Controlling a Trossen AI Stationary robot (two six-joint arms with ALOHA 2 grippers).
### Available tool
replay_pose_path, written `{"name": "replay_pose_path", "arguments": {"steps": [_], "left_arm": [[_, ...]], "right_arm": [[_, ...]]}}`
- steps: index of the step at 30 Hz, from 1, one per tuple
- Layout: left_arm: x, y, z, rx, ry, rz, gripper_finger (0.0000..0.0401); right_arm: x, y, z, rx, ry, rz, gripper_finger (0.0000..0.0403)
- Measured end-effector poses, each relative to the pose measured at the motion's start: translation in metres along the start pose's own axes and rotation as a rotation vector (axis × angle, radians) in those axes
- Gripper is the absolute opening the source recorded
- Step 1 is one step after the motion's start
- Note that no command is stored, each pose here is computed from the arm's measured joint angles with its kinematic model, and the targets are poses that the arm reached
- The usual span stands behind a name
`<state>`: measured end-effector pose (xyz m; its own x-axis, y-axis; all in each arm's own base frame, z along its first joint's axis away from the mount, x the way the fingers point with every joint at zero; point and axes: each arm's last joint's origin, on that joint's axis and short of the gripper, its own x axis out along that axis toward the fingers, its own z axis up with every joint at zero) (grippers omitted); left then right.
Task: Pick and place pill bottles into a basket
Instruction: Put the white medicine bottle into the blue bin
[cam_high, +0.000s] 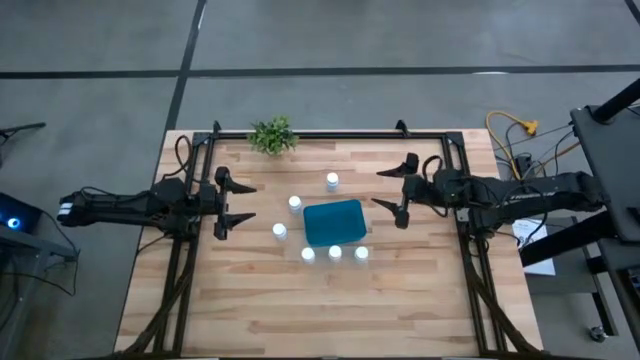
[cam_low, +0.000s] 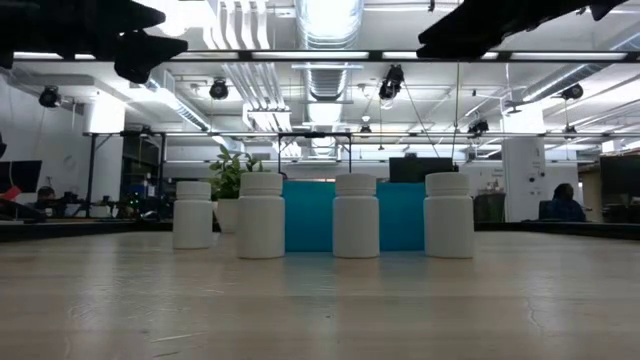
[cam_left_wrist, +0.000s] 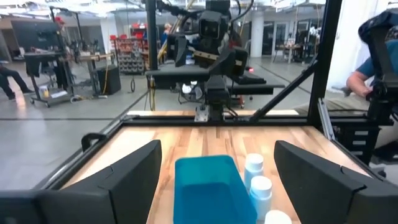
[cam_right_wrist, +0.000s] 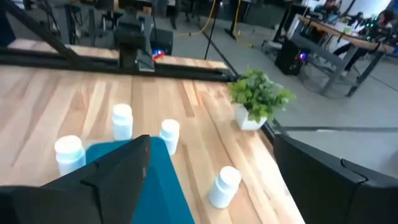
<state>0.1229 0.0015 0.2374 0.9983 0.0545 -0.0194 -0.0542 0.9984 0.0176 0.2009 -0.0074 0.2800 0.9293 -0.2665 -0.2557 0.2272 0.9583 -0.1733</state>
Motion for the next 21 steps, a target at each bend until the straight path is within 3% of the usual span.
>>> {"name": "replay_pose_path", "arguments": {"steps": [21], "left_arm": [[0.001, 0.000, 0.013, 0.024, 0.016, 0.002, 0.0295]], "right_arm": [[0.014, -0.017, -0.005, 0.100, 0.116, -0.006, 0.0329]]}}
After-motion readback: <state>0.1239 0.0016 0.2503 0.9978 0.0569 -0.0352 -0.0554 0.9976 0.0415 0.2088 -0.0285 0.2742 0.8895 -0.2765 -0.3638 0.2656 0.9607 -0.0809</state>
